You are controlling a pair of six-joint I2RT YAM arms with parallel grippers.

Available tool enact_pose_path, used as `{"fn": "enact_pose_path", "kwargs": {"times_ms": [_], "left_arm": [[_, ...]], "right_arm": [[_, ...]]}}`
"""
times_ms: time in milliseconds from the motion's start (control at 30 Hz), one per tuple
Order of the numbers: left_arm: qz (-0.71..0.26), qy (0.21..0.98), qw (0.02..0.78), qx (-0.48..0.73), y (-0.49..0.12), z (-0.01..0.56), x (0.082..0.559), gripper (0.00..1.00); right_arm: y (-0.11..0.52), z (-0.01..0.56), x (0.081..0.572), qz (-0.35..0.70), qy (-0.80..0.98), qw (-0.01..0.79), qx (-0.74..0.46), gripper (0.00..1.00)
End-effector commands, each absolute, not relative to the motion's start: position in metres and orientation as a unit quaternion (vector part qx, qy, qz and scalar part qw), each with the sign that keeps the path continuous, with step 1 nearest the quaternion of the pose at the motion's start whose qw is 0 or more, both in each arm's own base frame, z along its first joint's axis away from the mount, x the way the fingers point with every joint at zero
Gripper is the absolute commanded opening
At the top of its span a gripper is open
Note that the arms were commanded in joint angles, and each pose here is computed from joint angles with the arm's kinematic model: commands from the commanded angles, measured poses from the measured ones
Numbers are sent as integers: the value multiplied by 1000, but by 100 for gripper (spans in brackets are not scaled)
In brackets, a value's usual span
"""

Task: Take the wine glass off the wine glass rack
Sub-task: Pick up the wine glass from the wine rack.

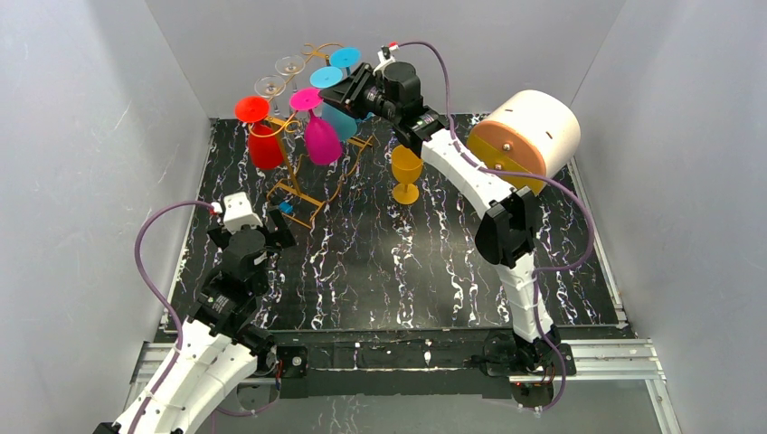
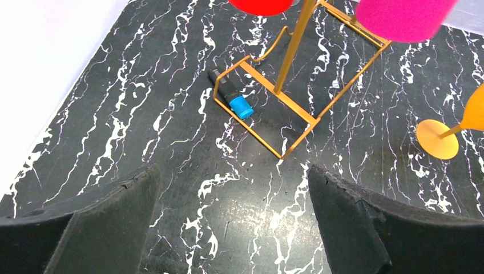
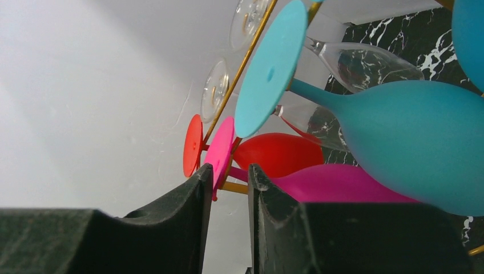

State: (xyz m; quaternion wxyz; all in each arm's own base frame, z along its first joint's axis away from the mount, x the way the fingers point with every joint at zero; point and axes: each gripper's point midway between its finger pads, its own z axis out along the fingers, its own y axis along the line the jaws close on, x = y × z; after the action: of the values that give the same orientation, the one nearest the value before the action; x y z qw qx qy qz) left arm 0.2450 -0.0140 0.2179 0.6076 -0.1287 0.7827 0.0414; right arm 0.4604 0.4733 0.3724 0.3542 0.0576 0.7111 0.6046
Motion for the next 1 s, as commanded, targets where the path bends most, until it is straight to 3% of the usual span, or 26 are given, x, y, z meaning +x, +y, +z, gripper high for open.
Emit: {"fn": "enact_pose_path", "kwargs": {"times_ms": [0, 200, 700, 967], "left_arm": [[31, 775, 618, -130, -15, 229, 248, 98], [25, 778, 615, -123, -19, 226, 248, 98], [7, 786, 610, -99, -29, 223, 250, 98], [7, 788, 608, -97, -30, 222, 251, 98]], "right_arm": [[473, 397, 460, 619, 691, 369, 56, 35], [474, 392, 458, 613, 701, 361, 55, 23], [476, 393, 446, 620, 707, 340, 36, 26], [479, 400, 444, 630, 699, 337, 27, 13]]}}
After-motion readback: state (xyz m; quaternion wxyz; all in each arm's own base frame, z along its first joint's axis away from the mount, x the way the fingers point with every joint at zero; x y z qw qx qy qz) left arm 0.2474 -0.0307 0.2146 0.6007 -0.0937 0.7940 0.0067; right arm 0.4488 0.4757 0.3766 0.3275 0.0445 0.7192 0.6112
